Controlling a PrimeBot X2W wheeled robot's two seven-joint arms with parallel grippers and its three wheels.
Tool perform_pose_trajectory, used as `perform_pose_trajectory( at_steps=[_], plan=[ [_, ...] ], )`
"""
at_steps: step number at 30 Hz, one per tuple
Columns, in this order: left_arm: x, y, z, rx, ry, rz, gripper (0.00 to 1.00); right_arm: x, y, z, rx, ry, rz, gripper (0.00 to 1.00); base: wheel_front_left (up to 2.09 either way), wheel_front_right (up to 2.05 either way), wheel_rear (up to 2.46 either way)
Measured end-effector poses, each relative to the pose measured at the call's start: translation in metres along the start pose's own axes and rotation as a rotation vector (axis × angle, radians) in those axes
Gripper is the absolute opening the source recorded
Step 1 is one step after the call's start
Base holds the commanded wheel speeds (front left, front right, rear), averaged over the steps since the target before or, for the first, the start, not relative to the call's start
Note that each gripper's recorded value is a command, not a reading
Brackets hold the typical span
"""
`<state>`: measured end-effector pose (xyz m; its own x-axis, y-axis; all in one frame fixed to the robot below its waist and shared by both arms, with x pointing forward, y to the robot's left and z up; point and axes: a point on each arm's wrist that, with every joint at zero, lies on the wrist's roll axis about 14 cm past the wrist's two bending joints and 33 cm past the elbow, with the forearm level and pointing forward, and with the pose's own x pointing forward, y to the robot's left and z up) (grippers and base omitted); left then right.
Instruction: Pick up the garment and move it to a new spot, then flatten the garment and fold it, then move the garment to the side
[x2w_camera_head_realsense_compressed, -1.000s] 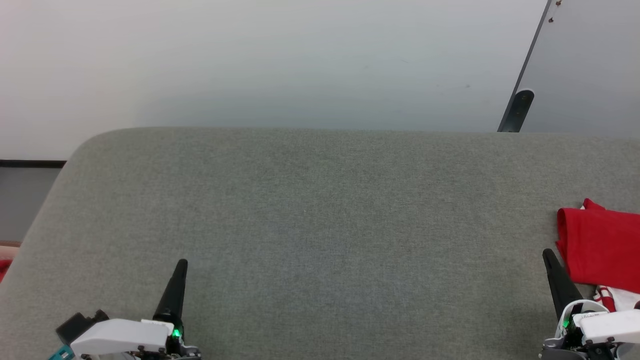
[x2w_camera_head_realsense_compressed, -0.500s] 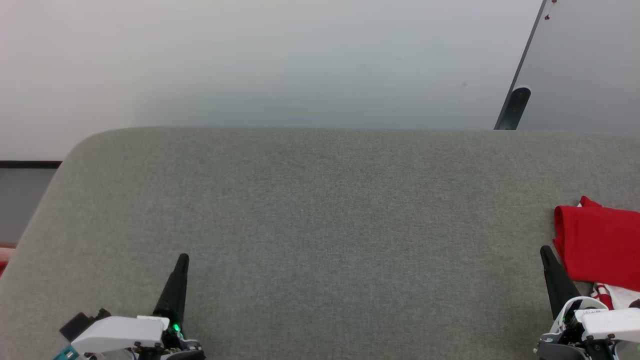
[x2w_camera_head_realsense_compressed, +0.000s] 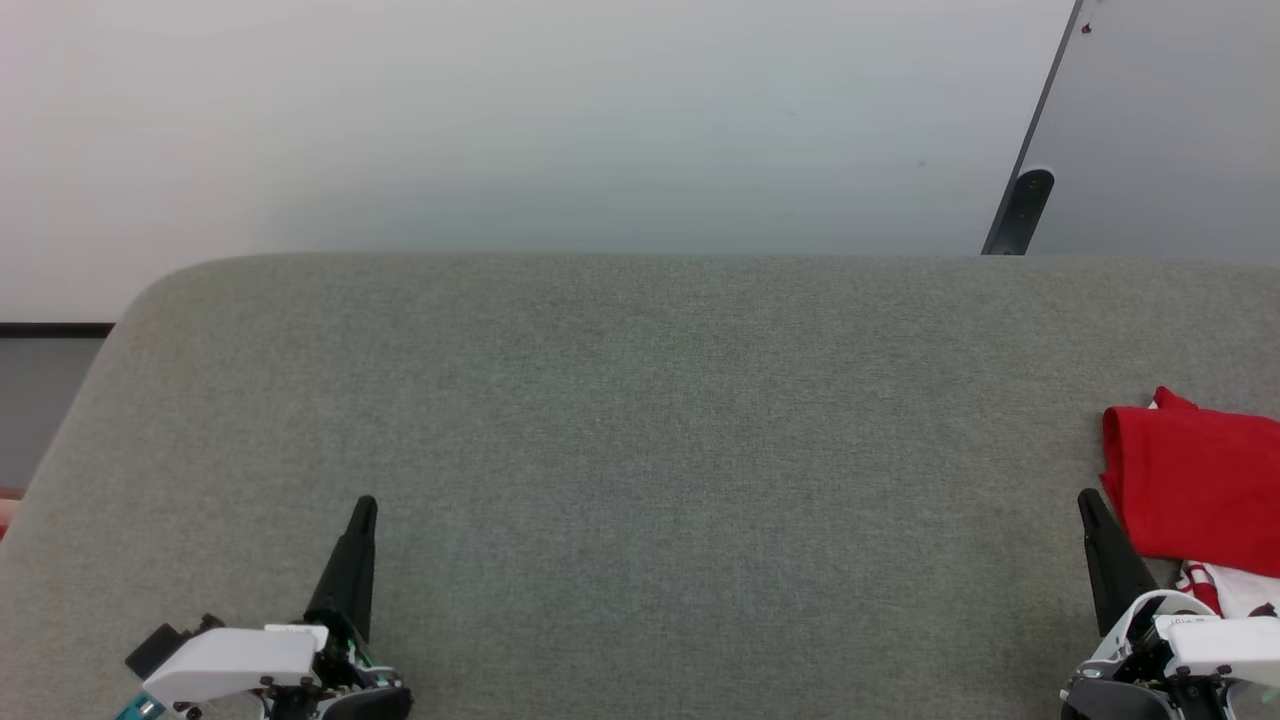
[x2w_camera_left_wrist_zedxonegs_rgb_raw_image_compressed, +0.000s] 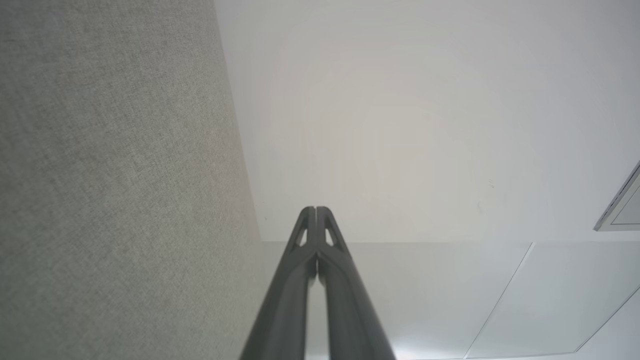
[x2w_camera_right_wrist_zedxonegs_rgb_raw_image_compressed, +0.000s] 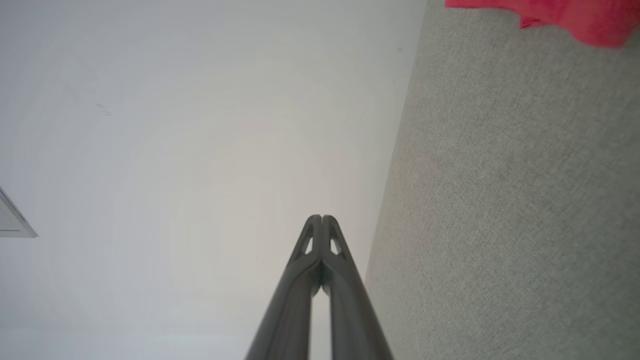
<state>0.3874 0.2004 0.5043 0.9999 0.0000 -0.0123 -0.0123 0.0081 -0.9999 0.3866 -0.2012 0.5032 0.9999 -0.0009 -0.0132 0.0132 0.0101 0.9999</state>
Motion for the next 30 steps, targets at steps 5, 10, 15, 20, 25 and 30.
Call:
perform_pose_trajectory(
  at_steps=[5,10,15,20,25,30],
  plan=[
    [0.0003,0.0002,-0.0002,-0.012,-0.002,-0.001,0.0,0.002,0.0026,-0.0002,0.01,-0.001,0.008,0.0,0.0,0.0,0.0],
    [0.0003,0.0002,0.0,-0.012,-0.002,-0.001,0.0,0.002,0.0024,-0.0003,0.01,-0.001,0.007,0.0,0.0,0.0,0.0],
    [0.0003,0.0002,0.0001,-0.012,-0.003,-0.002,0.0,0.002,0.0024,-0.0004,0.01,-0.001,0.007,0.0,0.0,0.0,0.0],
    [0.0003,0.0001,-0.0003,-0.013,0.0,-0.002,0.0,0.002,0.0024,-0.0004,0.01,-0.001,0.007,0.0,0.0,0.0,0.0],
    [0.0003,0.0001,-0.0003,-0.013,0.0,-0.002,0.0,0.002,0.0025,-0.0004,0.01,-0.001,0.007,0.0,0.0,0.0,0.0],
    [0.0003,0.0001,-0.0003,-0.014,-0.001,-0.002,0.0,0.002,0.0025,-0.0004,0.01,-0.001,0.007,0.0,0.0,0.0,0.0]
  ],
)
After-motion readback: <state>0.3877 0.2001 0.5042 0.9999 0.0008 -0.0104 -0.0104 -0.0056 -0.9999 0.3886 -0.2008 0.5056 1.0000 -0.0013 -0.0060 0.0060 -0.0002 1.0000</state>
